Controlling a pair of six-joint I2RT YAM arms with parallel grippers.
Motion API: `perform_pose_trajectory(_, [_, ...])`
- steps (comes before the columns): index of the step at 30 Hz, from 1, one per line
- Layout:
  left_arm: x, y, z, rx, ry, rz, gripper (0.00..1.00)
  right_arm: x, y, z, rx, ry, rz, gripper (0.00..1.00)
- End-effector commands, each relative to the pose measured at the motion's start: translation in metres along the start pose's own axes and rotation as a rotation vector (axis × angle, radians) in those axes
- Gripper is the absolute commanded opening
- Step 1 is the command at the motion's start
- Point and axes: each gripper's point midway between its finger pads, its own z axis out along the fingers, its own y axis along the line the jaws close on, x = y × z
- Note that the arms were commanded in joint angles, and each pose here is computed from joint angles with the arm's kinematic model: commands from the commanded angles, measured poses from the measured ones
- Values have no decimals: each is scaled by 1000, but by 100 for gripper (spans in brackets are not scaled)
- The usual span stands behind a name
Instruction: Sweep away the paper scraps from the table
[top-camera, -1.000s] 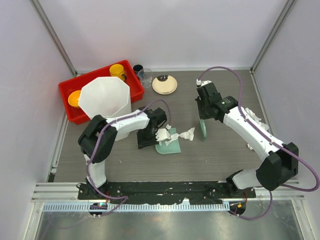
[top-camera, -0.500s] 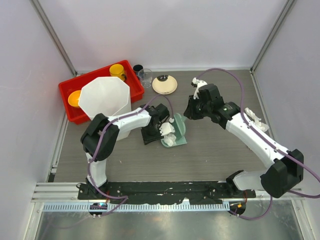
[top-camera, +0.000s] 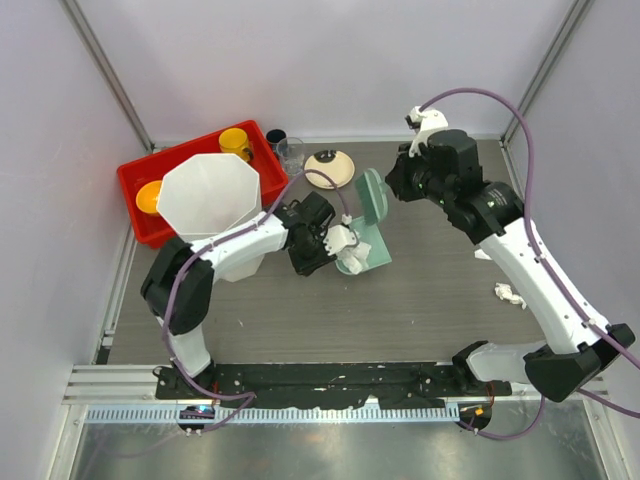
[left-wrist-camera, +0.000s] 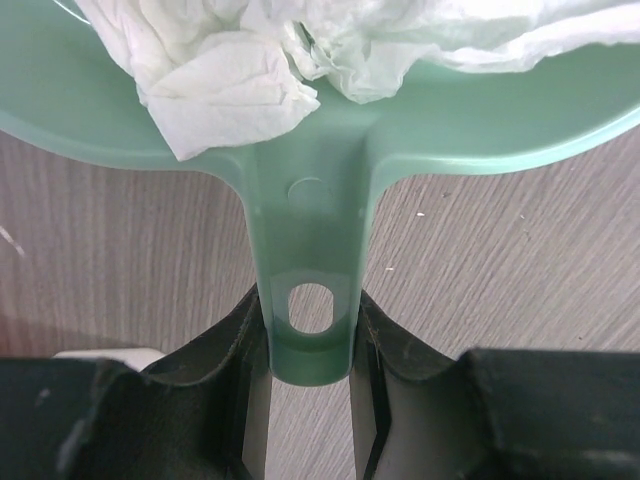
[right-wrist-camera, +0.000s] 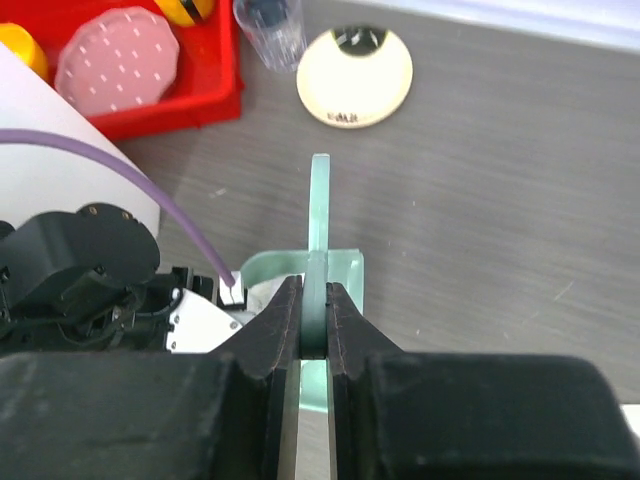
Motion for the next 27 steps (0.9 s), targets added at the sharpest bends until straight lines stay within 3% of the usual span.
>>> perform_pose_trajectory(1, [-36, 10, -38, -46, -154, -17, 0, -46, -1, -29, 13, -129, -55, 1])
perform_pose_trajectory(6, [-51, 12, -78, -65, -194, -35, 0, -82, -18, -61, 121, -228, -70, 1])
perform_pose_trajectory(13, [-59, 23, -139, -167, -207, -125, 0, -148, -62, -183, 363, -484, -54, 1])
perform_pose_trajectory(15, [-59, 25, -150, -190, -211, -138, 0, -150, -74, -197, 425, -510, -52, 1])
perform_pose_trajectory(18, [-62, 31, -174, -236, -217, -146, 0, -140, -74, -191, 421, -485, -62, 1])
perform_pose_trajectory(27, [-55, 47, -256, -397, -283, -196, 0, -90, -55, -108, 304, -282, -134, 1])
